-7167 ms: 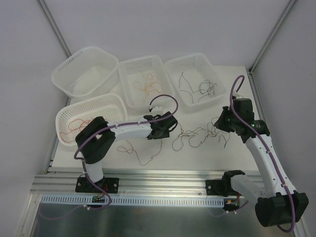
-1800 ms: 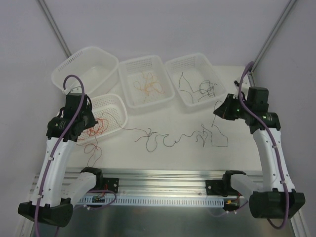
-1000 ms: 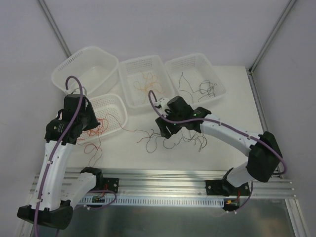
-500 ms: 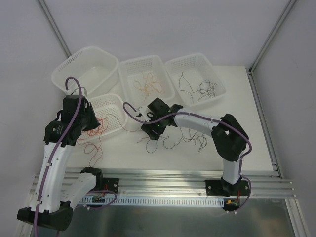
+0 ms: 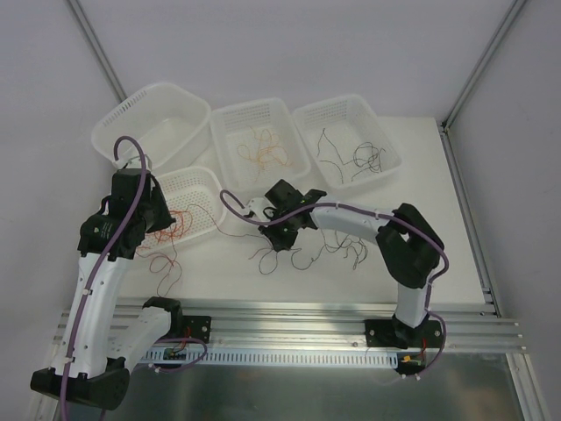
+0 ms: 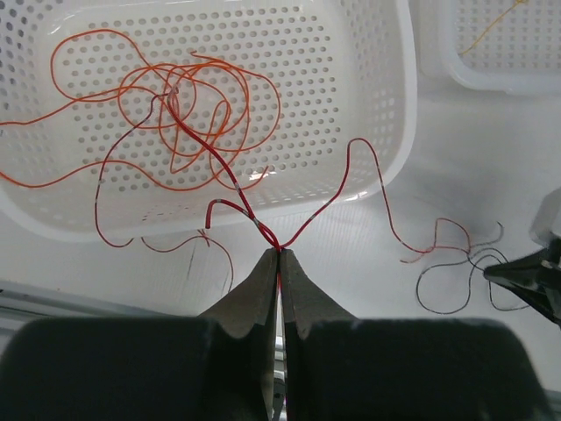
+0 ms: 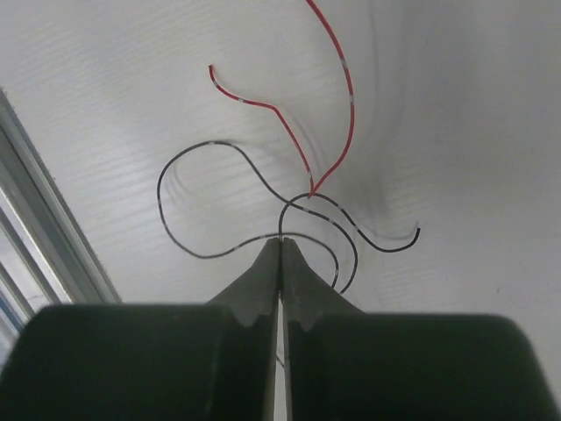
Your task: Untangle the cables
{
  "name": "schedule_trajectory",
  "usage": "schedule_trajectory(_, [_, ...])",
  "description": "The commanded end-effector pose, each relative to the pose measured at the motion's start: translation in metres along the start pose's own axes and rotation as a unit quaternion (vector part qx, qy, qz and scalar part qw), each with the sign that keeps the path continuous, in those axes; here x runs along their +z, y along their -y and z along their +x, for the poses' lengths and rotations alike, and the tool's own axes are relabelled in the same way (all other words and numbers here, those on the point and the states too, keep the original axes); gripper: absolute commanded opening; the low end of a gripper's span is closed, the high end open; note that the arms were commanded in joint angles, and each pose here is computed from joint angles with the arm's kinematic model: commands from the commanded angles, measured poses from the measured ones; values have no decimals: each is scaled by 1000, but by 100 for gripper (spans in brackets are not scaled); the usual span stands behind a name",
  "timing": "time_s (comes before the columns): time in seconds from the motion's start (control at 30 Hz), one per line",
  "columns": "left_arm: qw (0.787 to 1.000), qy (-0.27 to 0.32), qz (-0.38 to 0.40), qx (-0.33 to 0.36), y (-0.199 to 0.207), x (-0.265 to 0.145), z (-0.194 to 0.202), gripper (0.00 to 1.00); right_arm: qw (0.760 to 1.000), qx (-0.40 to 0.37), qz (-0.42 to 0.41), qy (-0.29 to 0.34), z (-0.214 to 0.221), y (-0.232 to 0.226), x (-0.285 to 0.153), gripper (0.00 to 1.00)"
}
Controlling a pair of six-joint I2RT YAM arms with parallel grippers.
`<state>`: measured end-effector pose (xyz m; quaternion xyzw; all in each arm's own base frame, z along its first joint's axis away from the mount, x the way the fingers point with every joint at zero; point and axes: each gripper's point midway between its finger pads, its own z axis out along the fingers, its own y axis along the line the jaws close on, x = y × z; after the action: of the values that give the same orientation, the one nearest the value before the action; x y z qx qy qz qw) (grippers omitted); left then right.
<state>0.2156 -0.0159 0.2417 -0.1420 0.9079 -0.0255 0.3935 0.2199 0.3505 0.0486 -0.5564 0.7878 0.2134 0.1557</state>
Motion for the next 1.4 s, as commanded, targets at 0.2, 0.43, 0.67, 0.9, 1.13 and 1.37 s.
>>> schedule_trajectory(0.2, [995,3,-103,18,-38,6,1,0,985,16,-15,169,-11,-30,-164,1])
schedule_trajectory(0.43, [992,-11,-122,19,-44,14,7,0,927,55,6,370,-1,-30,-289,1])
schedule_trajectory(0.67, [989,-33,-139,28,-50,23,16,0,849,52,-8,526,-12,-43,-383,1])
schedule_trajectory(0.9, [994,-27,-100,16,-37,19,13,0,846,110,82,515,-10,-6,-402,1])
schedule_trajectory(1.13, [1000,6,25,9,8,-6,-11,0,839,367,153,371,60,79,-316,1])
schedule_trajectory(1.37, [979,34,202,19,71,-51,-41,0,845,486,146,167,121,93,-212,28])
